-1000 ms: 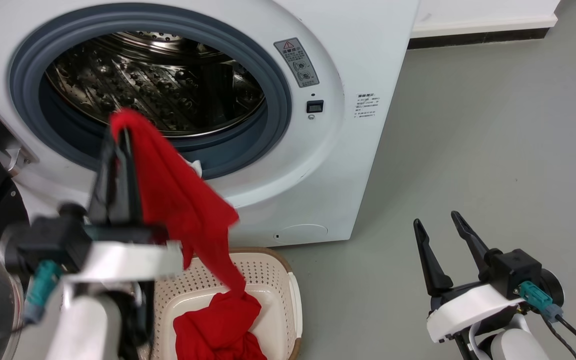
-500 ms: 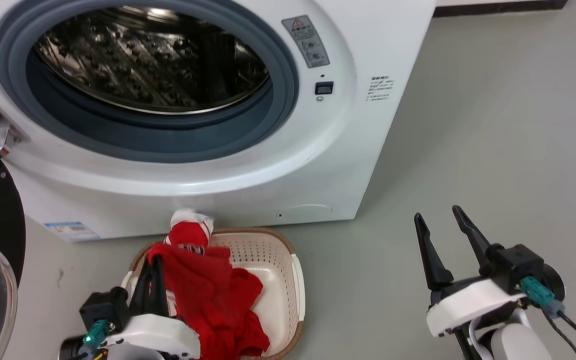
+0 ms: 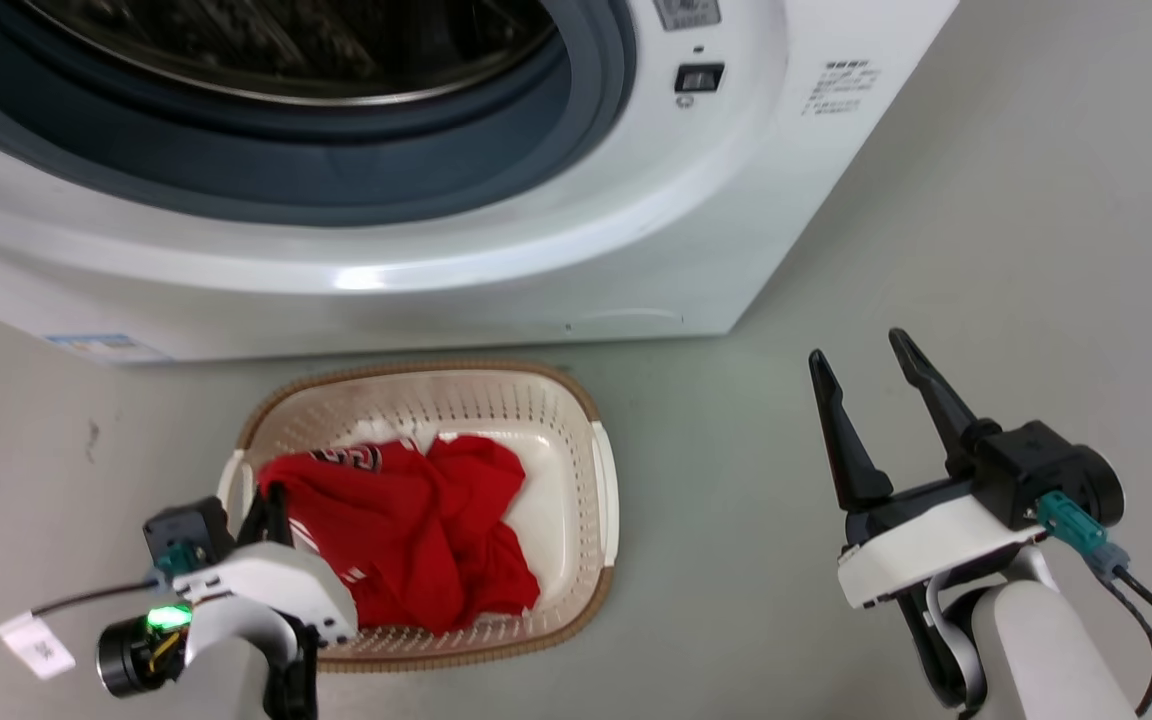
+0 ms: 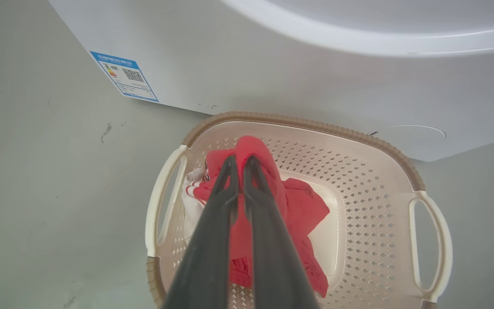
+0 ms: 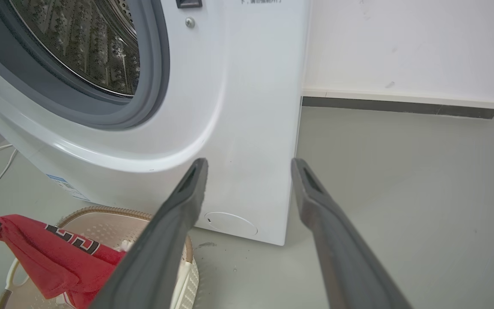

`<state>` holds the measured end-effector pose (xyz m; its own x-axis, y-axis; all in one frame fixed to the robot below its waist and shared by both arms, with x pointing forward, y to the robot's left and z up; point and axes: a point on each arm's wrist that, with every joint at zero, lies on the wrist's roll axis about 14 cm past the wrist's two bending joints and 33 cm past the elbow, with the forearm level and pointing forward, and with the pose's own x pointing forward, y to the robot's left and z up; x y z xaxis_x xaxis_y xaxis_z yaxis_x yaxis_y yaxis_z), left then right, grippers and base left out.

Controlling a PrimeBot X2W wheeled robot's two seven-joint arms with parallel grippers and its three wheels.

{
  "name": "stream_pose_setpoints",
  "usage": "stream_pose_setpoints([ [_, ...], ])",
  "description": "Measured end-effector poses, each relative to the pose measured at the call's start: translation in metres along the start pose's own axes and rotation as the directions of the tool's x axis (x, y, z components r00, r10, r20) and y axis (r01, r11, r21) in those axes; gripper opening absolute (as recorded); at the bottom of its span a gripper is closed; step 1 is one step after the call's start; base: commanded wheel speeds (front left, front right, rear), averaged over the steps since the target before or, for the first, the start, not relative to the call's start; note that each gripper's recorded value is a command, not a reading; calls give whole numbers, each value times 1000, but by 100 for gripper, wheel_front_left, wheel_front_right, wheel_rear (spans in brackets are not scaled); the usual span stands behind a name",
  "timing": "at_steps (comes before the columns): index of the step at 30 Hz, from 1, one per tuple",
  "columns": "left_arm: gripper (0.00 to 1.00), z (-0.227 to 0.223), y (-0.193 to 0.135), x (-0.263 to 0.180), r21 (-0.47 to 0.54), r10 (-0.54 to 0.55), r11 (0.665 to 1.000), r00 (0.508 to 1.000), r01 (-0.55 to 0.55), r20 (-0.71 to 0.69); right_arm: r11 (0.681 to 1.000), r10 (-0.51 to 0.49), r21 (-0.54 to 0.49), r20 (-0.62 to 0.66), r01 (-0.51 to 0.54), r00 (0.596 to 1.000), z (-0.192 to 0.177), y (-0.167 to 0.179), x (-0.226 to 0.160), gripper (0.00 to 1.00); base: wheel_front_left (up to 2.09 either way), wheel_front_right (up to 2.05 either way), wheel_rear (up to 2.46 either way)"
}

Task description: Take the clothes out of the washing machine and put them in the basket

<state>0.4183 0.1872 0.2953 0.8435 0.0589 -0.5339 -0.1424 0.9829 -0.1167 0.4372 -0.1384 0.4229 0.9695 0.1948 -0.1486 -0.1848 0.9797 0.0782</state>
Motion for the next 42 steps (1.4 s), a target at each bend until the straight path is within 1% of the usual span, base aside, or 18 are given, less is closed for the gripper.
stream_pose_setpoints([
  [7, 0, -40, 14, 32, 13, 57, 998, 986, -56, -158, 1000, -4, 0, -54, 4, 999, -25, -6, 13, 100, 0, 0, 0],
  [12, 0, -70, 7, 49, 30, 59, 998, 966, -53, -252, 1000, -16, -4, -95, 16, 995, -44, -14, 19, 100, 0, 0, 0],
  [20, 1, -119, 15, 60, 61, 99, 995, 916, -81, -389, 1000, -17, 2, -153, 17, 988, -76, -19, 30, 100, 0, 0, 0],
  [22, 42, -128, 16, 59, 61, 106, 994, 905, -89, -413, 1000, -17, 5, -165, 18, 986, -82, -20, 31, 100, 0, 0, 0],
  [23, 100, -128, 17, 60, 65, 113, 993, 904, -94, -413, 1000, -16, 6, -170, 18, 985, -84, -20, 31, 100, 0, 0, 0],
  [28, 100, -106, 19, 64, 27, 123, 992, 927, -121, -355, 1000, -12, -1, -154, 12, 988, -77, -18, 30, 100, 0, 0, 0],
  [33, 100, -78, 20, 51, 16, 107, 994, 954, -107, -279, 1000, -7, -8, -104, 6, 995, -53, -14, 25, 100, 0, 0, 0],
  [38, 100, -33, 13, 35, -10, 62, 998, 988, -64, -143, 1000, -13, -19, -41, 13, 999, -24, -12, 12, 100, 0, 0, 0],
  [42, 100, -1, 8, 16, -15, 32, 999, 999, -32, -37, 999, -25, -43, 9, 25, 1000, -1, -12, -3, 100, 0, 0, 0],
])
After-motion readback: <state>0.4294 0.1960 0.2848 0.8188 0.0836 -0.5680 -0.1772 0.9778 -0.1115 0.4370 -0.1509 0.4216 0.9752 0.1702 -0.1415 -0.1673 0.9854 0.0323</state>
